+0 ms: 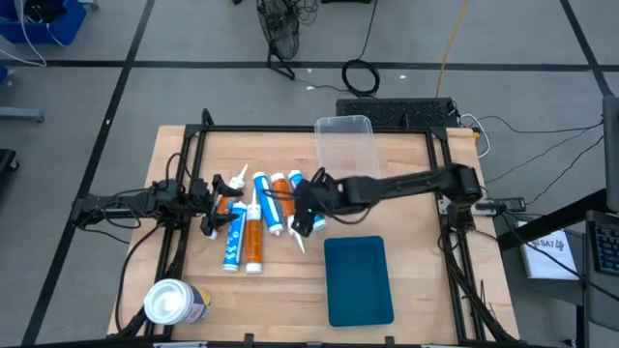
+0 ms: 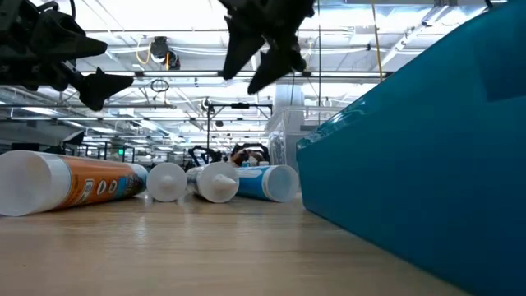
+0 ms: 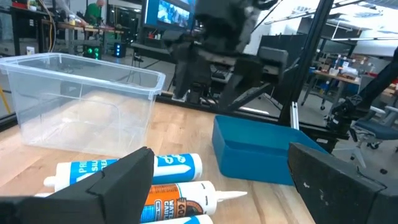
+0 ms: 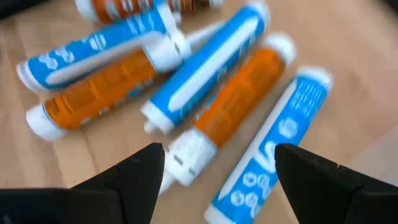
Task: Sort silicone sealant tubes
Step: Put the right blue sealant into the transparent container
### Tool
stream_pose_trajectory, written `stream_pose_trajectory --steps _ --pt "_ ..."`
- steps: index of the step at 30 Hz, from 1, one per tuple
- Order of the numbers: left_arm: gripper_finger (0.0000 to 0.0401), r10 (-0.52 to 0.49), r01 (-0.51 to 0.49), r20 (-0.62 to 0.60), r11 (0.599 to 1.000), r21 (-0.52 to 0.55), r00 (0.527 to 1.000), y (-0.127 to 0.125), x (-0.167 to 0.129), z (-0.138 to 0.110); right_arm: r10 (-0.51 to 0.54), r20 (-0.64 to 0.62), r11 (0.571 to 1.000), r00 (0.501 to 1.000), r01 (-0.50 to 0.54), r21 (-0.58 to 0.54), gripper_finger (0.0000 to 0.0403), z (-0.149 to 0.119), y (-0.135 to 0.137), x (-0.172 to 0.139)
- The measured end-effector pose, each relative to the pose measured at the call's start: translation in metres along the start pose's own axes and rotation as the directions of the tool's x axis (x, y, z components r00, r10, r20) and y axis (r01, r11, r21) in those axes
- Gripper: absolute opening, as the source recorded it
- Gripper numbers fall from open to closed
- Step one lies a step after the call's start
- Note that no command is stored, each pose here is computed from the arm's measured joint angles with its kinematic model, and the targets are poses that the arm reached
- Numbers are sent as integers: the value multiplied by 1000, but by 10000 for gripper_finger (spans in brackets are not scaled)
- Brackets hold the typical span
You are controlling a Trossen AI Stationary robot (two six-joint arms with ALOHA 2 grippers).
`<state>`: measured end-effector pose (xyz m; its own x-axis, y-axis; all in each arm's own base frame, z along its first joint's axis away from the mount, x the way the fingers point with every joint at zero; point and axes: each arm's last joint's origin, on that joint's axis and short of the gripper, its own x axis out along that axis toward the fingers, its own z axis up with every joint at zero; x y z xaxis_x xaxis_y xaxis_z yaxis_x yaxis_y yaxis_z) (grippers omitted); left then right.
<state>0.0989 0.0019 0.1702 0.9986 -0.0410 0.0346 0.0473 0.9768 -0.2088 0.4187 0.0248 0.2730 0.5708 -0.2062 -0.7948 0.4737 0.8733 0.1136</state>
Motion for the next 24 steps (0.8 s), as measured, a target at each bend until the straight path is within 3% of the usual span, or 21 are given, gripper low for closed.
stream_pose_trajectory --steps 3,14,24 --pt "361 0 0 0 1000 0 1000 0 0 0 3 -44 999 999 -1 45 283 -1 -7 17" --pt "361 0 0 0 1000 0 1000 0 0 0 -139 -167 990 976 142 2 283 -29 -15 76" --pt "361 0 0 0 1000 0 1000 0 0 0 -276 -195 958 941 285 18 283 -46 -19 90"
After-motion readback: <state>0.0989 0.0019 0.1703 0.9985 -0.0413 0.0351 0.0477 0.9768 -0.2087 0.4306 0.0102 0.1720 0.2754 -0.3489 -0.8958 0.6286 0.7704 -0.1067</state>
